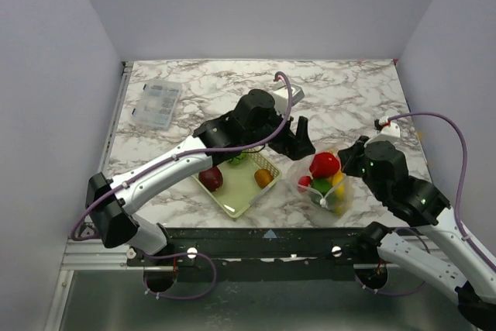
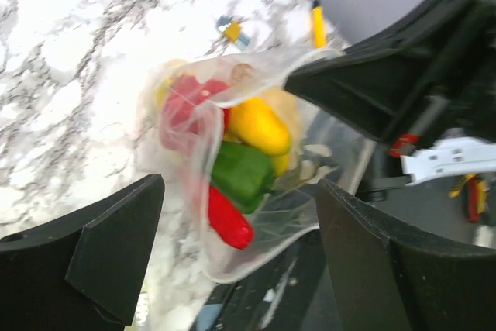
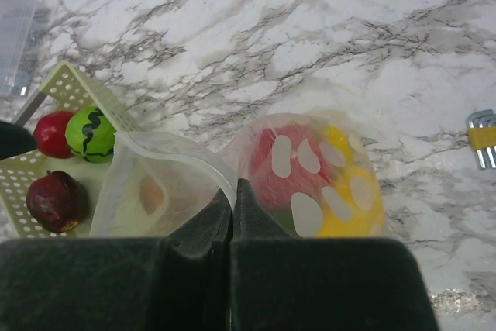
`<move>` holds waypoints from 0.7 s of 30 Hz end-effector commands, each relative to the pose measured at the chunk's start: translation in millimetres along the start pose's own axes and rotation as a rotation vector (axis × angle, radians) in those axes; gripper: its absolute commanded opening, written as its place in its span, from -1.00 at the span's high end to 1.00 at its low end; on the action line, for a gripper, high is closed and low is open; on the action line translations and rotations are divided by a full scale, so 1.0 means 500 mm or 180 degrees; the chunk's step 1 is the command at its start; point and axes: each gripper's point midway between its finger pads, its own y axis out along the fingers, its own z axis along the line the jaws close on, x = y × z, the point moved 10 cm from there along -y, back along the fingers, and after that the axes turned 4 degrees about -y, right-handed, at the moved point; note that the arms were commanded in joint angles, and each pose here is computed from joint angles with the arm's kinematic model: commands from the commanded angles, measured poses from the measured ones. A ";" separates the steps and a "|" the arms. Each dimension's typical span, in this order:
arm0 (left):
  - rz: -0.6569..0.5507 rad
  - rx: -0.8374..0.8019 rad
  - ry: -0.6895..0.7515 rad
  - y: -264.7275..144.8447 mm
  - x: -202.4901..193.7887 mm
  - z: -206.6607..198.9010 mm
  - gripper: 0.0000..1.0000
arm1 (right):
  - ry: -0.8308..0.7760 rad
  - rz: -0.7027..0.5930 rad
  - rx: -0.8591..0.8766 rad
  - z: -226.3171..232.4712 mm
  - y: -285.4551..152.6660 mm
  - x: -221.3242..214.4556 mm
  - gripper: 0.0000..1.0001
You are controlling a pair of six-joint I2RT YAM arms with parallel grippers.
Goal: Place the food in the zip-top bag and seal the zipper
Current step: Adjust the zipper food storage bag at the center of the board.
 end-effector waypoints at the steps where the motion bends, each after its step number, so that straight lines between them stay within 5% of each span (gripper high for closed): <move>1: 0.0649 0.0193 0.0356 0.047 -0.042 0.062 -0.63 | -0.0010 -0.0049 0.0310 0.017 -0.009 0.014 0.99; 4: 0.0708 0.0327 0.0351 0.080 -0.050 0.084 -0.61 | -0.0031 -0.0024 0.0412 0.020 -0.014 0.016 0.99; 8: 0.0667 0.0430 0.0255 0.098 -0.041 0.093 -0.33 | -0.0096 0.0084 0.0488 0.029 -0.012 0.016 0.99; 13: 0.0510 0.0217 0.0031 0.091 -0.011 0.079 0.66 | -0.0203 0.0179 0.0394 0.037 0.006 0.015 0.99; 17: 0.0195 -0.0110 -0.0556 0.069 0.032 0.102 1.00 | -0.0339 0.0220 0.0267 0.048 0.025 0.025 0.99; 21: -0.0152 -0.0393 -0.1400 0.056 0.065 0.139 1.00 | -0.0457 0.0199 0.0182 0.060 0.046 0.036 0.99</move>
